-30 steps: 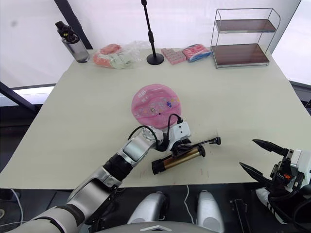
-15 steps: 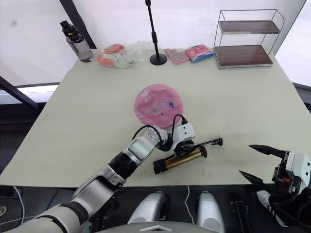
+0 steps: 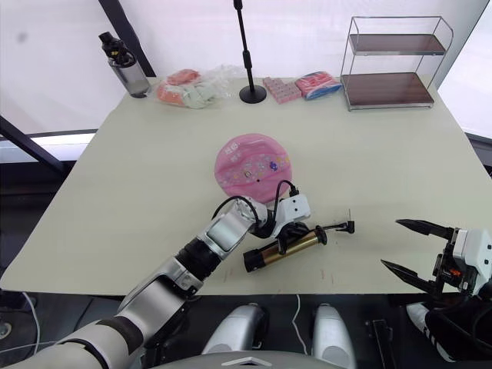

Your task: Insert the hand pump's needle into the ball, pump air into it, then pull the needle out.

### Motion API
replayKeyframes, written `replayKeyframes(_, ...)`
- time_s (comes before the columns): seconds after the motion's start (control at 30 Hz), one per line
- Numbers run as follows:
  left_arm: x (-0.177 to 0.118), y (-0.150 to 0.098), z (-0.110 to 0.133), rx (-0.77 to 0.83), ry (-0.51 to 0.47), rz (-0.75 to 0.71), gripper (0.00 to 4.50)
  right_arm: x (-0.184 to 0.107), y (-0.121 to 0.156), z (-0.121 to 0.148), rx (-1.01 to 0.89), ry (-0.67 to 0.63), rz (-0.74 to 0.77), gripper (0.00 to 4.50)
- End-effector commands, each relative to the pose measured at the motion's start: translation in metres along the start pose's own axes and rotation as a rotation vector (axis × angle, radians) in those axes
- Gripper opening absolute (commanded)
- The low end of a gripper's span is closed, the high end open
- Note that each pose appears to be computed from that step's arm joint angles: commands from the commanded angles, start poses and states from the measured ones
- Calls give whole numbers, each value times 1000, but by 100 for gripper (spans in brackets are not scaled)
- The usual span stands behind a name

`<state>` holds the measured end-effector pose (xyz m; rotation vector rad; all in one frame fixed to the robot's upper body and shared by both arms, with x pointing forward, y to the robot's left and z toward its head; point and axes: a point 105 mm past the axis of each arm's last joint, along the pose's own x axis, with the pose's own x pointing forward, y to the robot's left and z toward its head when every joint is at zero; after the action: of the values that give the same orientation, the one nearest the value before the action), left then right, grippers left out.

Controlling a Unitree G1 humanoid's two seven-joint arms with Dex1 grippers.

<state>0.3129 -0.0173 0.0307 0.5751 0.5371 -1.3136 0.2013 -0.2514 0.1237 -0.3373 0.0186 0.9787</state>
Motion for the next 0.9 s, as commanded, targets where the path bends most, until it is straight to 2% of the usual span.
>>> replayKeyframes(0.03,9,-7,-19,-27,57,-14,10,0,-2,4,-18,-23,-11,450)
replayKeyframes(0.2,6,-3,-3,16,-28,21,10,0,0,4,-1,-38,-24,450)
replayKeyframes(0.37,-8,-5,26,78,-224,46,10,-1,-6,3,44,-61,-118,450)
replayKeyframes(0.5,-21,1,33,80,-302,122,10,3,-7,5,130,-103,-198,450)
replayKeyframes(0.67,-35,3,45,130,-425,160,10,25,-13,9,371,-179,-343,450)
replayKeyframes(0.77,-40,2,51,95,-492,152,10,40,-14,12,452,-194,-404,450)
replayKeyframes(0.9,-43,-6,47,78,-512,92,10,57,-20,20,587,-251,-435,450)
